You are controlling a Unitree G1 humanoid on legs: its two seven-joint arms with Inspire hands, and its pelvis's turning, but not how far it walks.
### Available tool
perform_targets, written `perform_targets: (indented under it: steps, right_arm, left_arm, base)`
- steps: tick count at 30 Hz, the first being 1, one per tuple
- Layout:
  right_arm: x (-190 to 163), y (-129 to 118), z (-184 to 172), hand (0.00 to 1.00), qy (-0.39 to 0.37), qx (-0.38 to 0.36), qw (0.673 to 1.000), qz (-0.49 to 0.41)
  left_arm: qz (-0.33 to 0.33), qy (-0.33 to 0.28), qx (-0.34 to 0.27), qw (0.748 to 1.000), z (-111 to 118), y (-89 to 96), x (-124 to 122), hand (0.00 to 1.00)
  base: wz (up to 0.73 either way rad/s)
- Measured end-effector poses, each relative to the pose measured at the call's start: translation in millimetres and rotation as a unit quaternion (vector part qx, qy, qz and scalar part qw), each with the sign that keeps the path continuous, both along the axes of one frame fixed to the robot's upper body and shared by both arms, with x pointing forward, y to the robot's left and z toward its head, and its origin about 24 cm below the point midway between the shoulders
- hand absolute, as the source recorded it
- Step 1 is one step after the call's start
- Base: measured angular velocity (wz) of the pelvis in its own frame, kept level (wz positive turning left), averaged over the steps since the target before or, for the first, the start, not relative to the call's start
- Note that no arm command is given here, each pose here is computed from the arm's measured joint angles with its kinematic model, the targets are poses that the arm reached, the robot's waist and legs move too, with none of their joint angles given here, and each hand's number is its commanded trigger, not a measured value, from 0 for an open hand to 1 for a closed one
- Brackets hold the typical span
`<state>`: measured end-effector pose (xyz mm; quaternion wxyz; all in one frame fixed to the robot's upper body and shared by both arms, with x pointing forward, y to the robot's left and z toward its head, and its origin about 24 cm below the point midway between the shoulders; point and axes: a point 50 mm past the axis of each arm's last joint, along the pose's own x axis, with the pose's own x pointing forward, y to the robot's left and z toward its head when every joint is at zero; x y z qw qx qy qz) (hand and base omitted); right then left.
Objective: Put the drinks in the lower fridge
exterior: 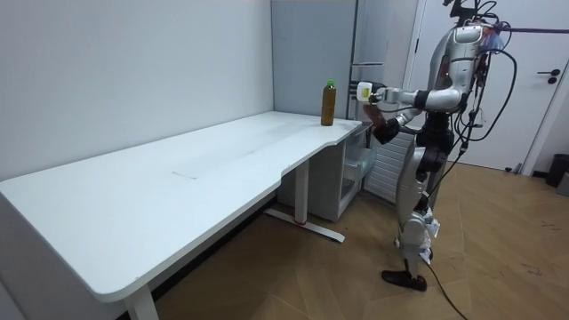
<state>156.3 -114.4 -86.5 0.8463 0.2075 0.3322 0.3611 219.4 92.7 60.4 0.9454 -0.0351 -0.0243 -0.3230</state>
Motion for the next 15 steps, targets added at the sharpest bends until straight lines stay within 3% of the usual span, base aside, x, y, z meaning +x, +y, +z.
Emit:
perform_targets:
  steps: [8, 15]
  right_arm:
    - [0, -7, -1, 1.00, 0.003, -0.005, 1.000, -0.012]
    - [-3, -14, -7, 1.00, 0.016, -0.011, 0.999, -0.030]
  left_arm:
    - [0.056, -0.078, 0.049, 0.994, 22, 10.2, 3, 0.00]
    - [0.148, -0.157, 0.044, 0.975, 52, 37.2, 6, 0.00]
  base:
    - [0.03]
    - [0.07]
